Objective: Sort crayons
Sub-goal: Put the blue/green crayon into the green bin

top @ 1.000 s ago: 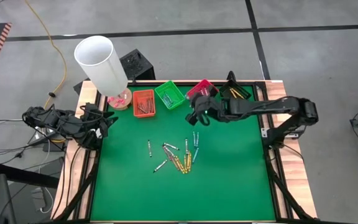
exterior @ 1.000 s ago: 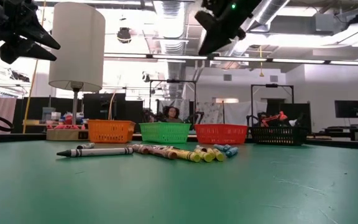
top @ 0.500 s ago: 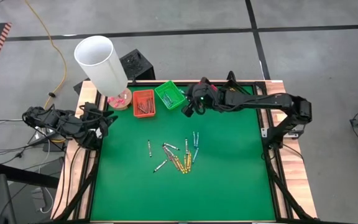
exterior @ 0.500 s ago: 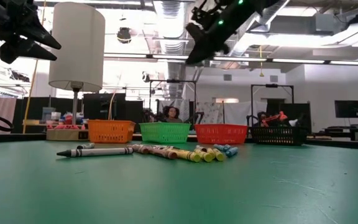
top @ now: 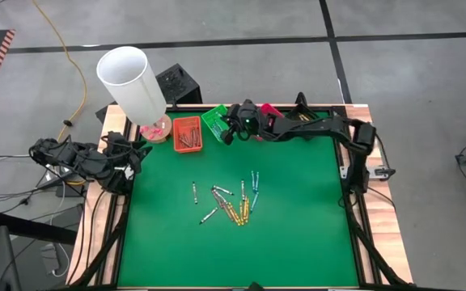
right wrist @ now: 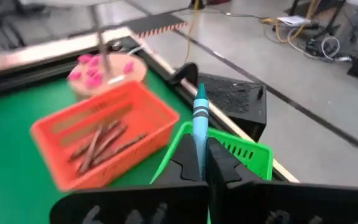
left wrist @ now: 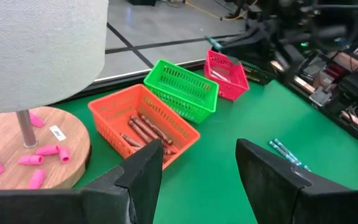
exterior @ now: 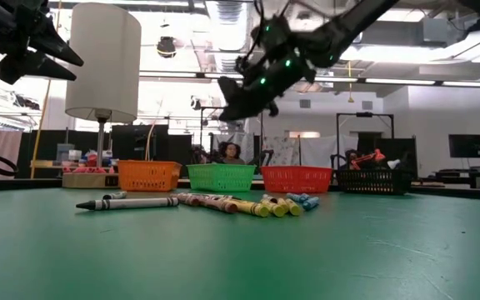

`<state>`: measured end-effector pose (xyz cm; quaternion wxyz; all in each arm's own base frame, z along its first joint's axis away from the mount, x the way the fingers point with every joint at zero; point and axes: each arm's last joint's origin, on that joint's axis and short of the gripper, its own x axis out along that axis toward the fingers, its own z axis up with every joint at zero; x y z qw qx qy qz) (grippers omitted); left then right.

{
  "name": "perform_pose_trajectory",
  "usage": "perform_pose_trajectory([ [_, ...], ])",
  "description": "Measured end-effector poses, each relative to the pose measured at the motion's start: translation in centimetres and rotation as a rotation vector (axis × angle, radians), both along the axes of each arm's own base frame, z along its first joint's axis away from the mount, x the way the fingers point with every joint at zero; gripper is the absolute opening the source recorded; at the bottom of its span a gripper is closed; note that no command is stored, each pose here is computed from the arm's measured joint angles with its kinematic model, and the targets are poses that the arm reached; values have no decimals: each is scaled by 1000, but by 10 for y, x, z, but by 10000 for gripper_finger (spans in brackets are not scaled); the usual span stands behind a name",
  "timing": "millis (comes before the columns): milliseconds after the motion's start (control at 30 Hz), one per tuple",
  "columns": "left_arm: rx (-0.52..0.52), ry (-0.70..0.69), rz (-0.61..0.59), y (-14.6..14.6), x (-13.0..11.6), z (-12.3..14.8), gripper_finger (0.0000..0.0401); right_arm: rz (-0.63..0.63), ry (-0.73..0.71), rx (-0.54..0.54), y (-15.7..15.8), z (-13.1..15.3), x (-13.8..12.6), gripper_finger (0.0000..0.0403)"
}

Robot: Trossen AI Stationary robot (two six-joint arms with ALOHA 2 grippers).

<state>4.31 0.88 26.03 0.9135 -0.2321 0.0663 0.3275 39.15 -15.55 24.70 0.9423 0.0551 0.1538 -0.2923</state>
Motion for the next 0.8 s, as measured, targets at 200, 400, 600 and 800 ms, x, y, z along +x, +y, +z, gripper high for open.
perform_pose_trajectory([
  [200,-2,1,-4,0,0,0,192,-64,-57,112,-21,-30,7,1],
  [400,-2,1,-5,0,0,0,192,-55,-51,195,-26,-55,17,1],
  [600,-2,1,-4,0,0,0,192,-46,-38,216,-25,-64,26,1],
  [800,-3,-1,-3,0,0,0,192,-87,-83,276,-29,-61,25,7],
])
